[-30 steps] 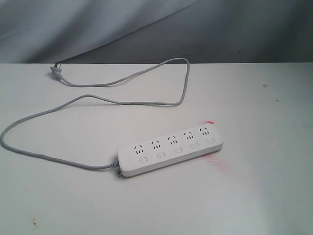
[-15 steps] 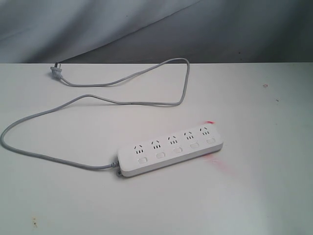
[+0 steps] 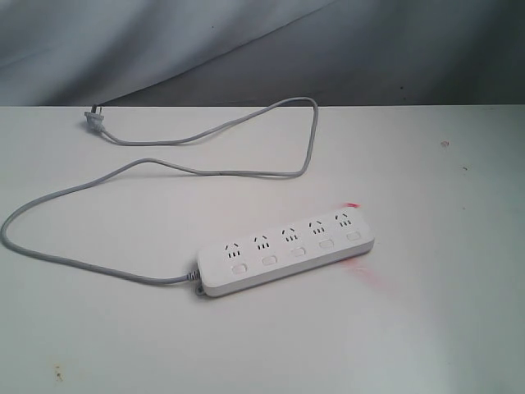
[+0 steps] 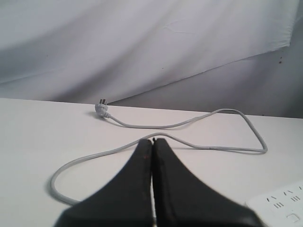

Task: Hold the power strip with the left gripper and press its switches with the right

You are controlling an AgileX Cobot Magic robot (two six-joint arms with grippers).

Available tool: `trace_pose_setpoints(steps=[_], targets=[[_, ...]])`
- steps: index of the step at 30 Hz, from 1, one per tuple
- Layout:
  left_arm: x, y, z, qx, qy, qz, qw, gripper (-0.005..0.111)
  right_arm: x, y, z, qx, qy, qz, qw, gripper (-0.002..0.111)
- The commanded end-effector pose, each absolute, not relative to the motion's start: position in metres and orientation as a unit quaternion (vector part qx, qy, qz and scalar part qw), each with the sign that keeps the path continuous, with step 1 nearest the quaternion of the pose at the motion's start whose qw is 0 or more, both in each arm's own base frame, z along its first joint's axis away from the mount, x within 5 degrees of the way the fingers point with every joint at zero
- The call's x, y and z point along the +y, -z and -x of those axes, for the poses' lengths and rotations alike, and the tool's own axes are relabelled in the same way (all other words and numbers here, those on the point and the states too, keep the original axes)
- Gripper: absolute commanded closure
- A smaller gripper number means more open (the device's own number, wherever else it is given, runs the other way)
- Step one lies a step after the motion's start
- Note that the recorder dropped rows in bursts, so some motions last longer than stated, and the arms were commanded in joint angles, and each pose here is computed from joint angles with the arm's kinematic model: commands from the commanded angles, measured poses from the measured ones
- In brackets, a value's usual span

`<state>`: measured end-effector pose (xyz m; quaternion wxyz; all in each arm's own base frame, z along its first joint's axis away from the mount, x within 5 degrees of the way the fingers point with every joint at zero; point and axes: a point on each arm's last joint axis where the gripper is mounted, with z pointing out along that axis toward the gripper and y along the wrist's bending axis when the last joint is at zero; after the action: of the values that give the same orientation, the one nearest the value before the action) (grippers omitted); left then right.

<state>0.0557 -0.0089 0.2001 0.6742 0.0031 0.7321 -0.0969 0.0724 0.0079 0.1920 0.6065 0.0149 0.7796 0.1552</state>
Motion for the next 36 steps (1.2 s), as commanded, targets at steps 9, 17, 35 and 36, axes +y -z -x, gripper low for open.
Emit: trace_pose_setpoints(steps=[9,17,35,36], targets=[[-0.009,-0.199,-0.056,0.73,0.097,-0.006,0.676,0.107,0.007,-0.191,-0.072,0.778,-0.152,-0.013,0.61,0.108],[-0.009,-0.199,-0.056,0.73,0.097,-0.006,0.676,0.107,0.007,-0.191,-0.072,0.778,-0.152,-0.013,0.61,0.108],[-0.009,-0.199,-0.056,0.73,0.097,-0.006,0.676,0.107,-0.017,-0.2,-0.063,0.734,-0.022,-0.069,0.675,0.108],[-0.009,-0.199,-0.056,0.73,0.097,-0.006,0.676,0.107,-0.018,-0.201,-0.061,0.724,-0.017,-0.072,0.686,0.108]])
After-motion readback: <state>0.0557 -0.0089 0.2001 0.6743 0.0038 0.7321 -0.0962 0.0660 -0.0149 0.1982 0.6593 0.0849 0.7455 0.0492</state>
